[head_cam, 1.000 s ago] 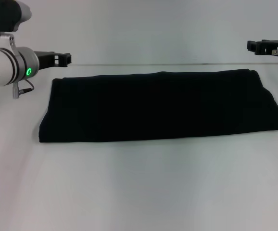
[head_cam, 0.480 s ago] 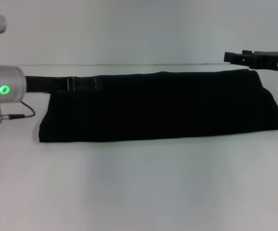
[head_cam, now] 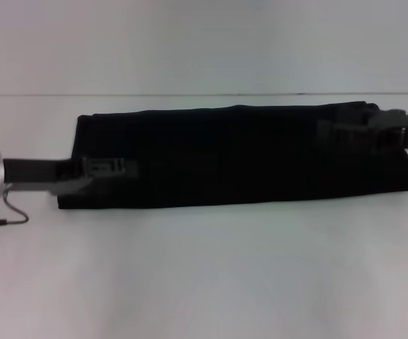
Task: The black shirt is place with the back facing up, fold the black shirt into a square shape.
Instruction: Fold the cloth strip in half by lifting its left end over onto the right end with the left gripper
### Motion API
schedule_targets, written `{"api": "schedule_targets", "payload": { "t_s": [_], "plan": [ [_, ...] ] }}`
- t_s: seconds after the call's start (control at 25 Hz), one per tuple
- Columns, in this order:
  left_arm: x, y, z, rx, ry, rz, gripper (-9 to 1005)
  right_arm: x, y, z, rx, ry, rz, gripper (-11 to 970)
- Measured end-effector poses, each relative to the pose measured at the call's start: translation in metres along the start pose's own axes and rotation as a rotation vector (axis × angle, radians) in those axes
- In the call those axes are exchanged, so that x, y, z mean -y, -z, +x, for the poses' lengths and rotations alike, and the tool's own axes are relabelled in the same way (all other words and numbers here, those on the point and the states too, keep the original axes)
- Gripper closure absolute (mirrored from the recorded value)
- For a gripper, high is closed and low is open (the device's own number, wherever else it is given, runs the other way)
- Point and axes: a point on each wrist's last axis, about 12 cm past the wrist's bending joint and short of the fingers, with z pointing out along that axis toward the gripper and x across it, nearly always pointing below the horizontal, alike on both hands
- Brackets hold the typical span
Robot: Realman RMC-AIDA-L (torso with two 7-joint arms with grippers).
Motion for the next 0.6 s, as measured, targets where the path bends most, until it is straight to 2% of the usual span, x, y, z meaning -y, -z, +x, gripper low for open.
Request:
{"api": "schedule_targets", "payload": {
  "t_s": [0.2, 0.32, 0.6],
  "plan": [
    [-0.013, 0.000, 0.011, 0.021, 0.223, -0.011, 45, -0.004, -0.008, -0.003, -0.030, 0.039, -0.023, 133],
    [-0.016, 0.002, 0.012, 0.035, 0.327, -0.006, 45, -0.005, -0.011, -0.007, -0.033, 0.047, -0.028, 76],
    [-0.028, 0.004, 0.019, 0.089, 0.507, -0.015, 46, -0.010, -0.022, -0.013, -0.043, 0.067, -0.057, 23]
  ]
}}
